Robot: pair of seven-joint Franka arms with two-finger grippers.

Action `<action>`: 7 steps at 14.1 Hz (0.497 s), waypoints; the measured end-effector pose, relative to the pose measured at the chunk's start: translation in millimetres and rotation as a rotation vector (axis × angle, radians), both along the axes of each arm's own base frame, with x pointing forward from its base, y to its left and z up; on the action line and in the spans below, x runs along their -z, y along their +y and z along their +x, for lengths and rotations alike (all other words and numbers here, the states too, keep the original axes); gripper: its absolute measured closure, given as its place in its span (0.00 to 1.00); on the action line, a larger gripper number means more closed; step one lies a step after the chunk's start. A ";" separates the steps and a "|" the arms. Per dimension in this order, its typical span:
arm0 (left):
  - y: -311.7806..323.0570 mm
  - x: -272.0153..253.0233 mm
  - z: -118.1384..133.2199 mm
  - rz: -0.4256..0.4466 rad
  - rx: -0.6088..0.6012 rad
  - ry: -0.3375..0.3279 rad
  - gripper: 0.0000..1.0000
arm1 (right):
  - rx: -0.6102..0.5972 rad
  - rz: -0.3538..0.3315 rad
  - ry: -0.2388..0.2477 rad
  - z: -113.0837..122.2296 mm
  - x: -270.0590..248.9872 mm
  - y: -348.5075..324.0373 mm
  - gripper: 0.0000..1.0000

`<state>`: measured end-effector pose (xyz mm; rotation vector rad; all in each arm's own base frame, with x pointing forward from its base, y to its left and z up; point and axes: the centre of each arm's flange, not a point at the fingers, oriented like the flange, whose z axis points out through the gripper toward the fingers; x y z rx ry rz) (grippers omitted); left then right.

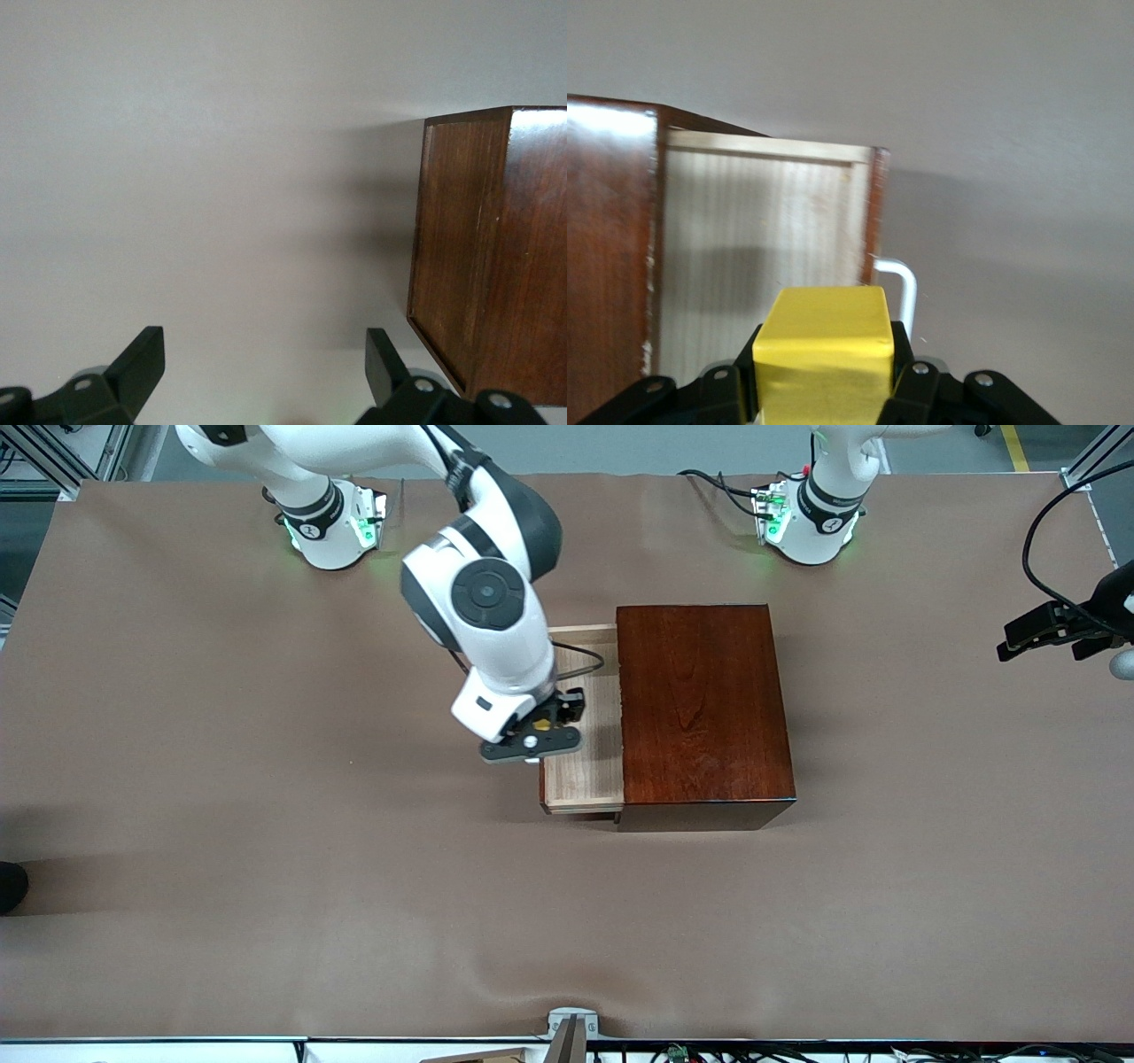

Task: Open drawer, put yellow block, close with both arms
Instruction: 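Carry the yellow cube with the right gripper over the open drawer, then lower the cube into the drawer and open the right gripper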

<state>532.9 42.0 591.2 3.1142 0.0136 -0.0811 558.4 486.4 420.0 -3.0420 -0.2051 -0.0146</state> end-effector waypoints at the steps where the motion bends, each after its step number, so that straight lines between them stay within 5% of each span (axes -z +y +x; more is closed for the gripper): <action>1: 0.0 0.5 -0.1 0.000 0.000 0.001 0.00 | -0.002 0.008 -0.009 1.7 6.2 4.4 0.44; 7: -0.1 4.7 -0.4 -0.001 0.000 0.011 0.00 | 0.010 0.037 -0.045 13.6 41.1 13.7 0.44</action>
